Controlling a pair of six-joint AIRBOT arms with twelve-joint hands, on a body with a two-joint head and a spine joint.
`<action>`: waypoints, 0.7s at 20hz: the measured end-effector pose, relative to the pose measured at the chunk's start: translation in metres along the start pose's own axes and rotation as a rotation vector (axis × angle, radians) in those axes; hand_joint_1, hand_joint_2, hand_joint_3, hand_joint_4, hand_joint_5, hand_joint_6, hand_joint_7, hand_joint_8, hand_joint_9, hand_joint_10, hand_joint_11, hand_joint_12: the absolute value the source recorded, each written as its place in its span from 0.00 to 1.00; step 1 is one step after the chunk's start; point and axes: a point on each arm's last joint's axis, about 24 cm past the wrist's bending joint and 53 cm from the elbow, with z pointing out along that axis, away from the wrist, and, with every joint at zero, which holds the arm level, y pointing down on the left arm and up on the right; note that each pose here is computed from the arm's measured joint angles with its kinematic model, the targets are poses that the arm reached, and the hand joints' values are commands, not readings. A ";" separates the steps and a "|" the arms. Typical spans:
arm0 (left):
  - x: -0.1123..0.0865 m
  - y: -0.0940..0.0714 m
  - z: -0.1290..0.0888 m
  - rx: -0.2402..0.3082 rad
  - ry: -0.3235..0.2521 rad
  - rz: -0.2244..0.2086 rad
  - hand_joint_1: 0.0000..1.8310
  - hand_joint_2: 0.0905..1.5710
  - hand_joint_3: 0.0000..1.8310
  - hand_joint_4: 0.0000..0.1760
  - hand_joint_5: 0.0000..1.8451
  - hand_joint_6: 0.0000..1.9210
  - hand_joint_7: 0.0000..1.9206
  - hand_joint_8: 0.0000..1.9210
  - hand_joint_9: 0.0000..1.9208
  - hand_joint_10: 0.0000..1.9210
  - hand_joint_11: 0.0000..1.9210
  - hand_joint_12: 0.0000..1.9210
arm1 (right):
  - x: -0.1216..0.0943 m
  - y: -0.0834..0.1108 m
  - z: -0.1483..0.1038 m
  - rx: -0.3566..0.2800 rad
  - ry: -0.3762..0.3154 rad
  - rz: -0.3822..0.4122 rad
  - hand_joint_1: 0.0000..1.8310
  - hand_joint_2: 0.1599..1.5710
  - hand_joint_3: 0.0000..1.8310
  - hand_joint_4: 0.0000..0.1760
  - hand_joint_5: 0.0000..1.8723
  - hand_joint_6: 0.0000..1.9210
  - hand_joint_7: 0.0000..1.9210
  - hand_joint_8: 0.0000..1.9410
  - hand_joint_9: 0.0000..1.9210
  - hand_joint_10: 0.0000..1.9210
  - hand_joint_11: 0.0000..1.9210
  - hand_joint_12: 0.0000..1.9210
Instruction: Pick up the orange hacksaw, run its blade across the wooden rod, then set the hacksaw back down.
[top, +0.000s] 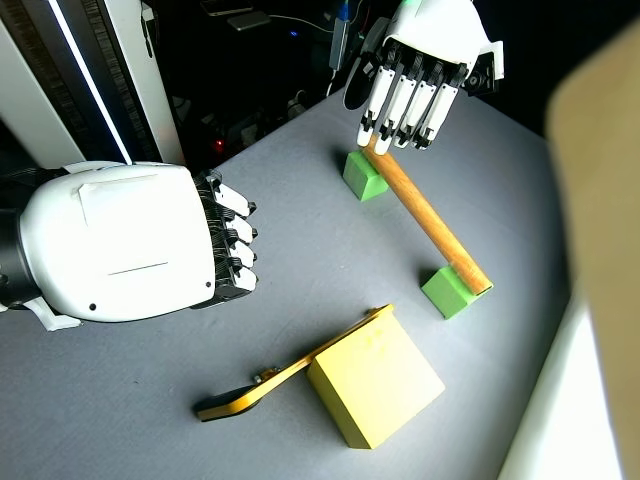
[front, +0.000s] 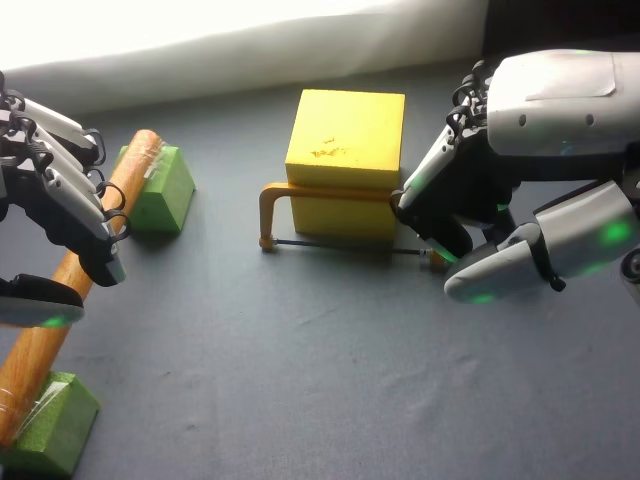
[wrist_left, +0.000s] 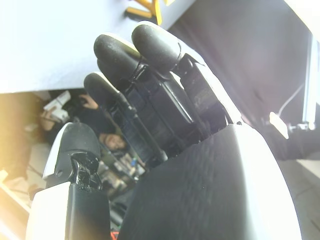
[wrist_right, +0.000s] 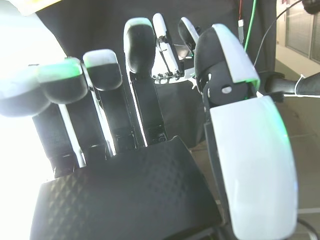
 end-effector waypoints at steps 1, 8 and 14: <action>0.000 0.000 0.000 0.000 0.000 0.000 0.00 0.69 0.06 0.00 0.00 0.01 0.00 0.01 0.00 0.01 0.00 0.01 | 0.000 0.000 0.000 0.001 0.000 -0.002 0.02 0.60 0.06 0.00 0.00 0.01 0.00 0.01 0.01 0.02 0.00 0.15; 0.000 0.020 -0.015 -0.048 0.029 0.018 0.00 0.73 0.01 0.00 0.00 0.00 0.00 0.00 0.00 0.00 0.00 0.00 | -0.002 0.000 -0.001 0.001 -0.002 -0.007 0.03 0.63 0.00 0.00 0.00 0.00 0.01 0.00 0.03 0.00 0.00 0.18; -0.002 0.022 -0.019 -0.056 0.027 0.018 0.00 0.74 0.01 0.00 0.00 0.00 0.00 0.00 0.00 0.00 0.00 0.00 | -0.023 -0.006 -0.018 0.041 -0.060 0.048 0.11 0.62 0.00 0.00 0.00 0.00 0.02 0.00 0.03 0.00 0.00 0.19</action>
